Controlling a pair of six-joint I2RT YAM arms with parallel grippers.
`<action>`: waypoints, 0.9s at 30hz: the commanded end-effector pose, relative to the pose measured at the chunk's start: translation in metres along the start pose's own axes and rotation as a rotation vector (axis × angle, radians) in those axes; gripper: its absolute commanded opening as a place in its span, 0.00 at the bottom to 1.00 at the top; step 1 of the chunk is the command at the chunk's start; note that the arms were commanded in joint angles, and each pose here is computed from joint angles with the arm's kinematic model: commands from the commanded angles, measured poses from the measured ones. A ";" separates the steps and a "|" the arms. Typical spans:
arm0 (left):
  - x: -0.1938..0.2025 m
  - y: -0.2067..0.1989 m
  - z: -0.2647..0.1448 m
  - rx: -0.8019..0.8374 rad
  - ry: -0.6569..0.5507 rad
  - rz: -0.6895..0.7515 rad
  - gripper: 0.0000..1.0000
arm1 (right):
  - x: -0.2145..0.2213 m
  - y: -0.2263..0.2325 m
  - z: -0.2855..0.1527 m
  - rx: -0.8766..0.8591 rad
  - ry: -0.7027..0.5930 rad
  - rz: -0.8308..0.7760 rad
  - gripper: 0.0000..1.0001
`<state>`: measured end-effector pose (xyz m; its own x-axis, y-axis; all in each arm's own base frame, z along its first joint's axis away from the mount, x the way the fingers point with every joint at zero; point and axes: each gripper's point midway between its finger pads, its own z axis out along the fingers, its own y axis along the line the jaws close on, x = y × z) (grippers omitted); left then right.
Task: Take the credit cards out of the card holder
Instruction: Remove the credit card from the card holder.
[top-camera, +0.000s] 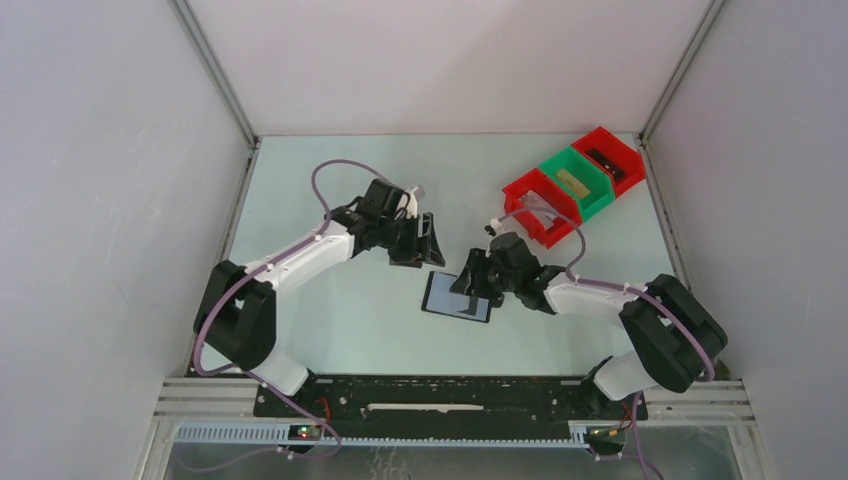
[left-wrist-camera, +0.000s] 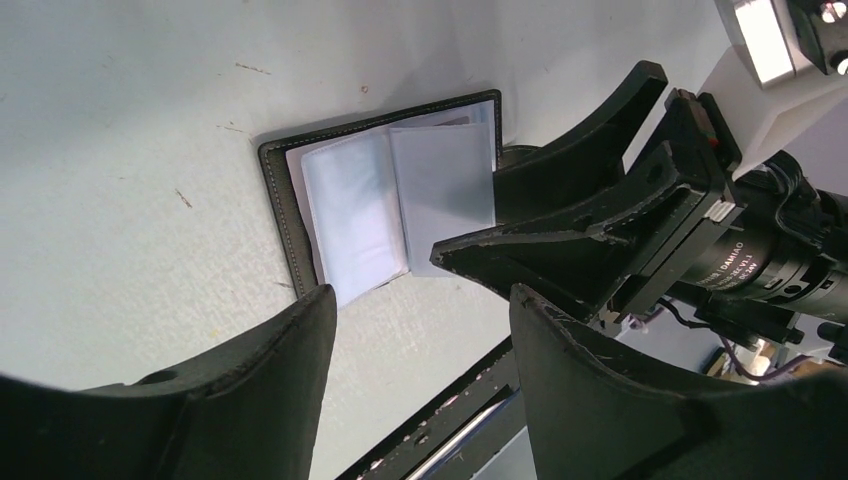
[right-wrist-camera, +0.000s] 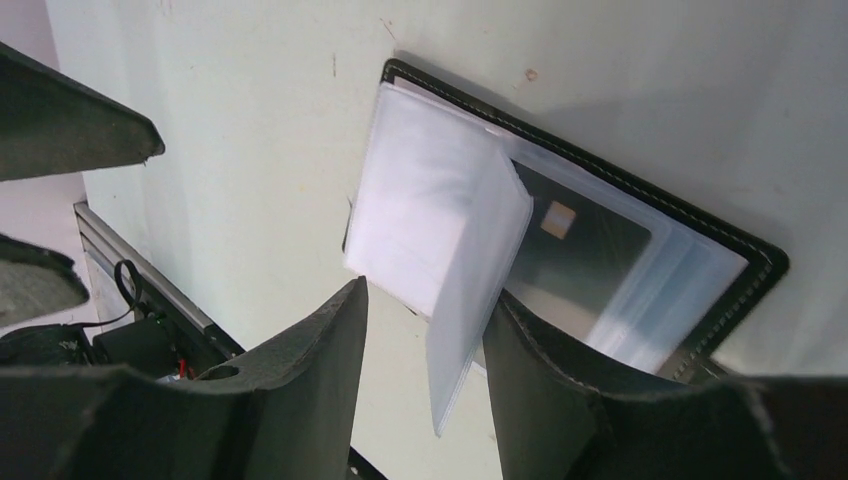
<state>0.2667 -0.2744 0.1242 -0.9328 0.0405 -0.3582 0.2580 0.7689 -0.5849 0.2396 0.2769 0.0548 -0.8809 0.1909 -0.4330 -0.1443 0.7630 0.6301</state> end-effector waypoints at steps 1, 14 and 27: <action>-0.003 0.000 -0.013 -0.011 -0.047 0.048 0.69 | -0.012 0.027 0.010 -0.074 -0.007 -0.029 0.54; -0.020 0.032 -0.058 -0.092 -0.179 -0.016 0.71 | -0.014 0.086 0.057 -0.186 0.090 -0.083 0.53; 0.009 -0.031 -0.002 0.189 -0.042 -0.040 0.68 | -0.016 -0.003 -0.022 -0.090 -0.104 0.127 0.54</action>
<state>0.2629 -0.2626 0.1523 -0.9017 -0.0213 -0.4318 0.2749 0.7426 -0.6107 0.2458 0.2799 0.0818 -0.8542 0.2502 -0.4559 -0.1709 0.6929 0.7005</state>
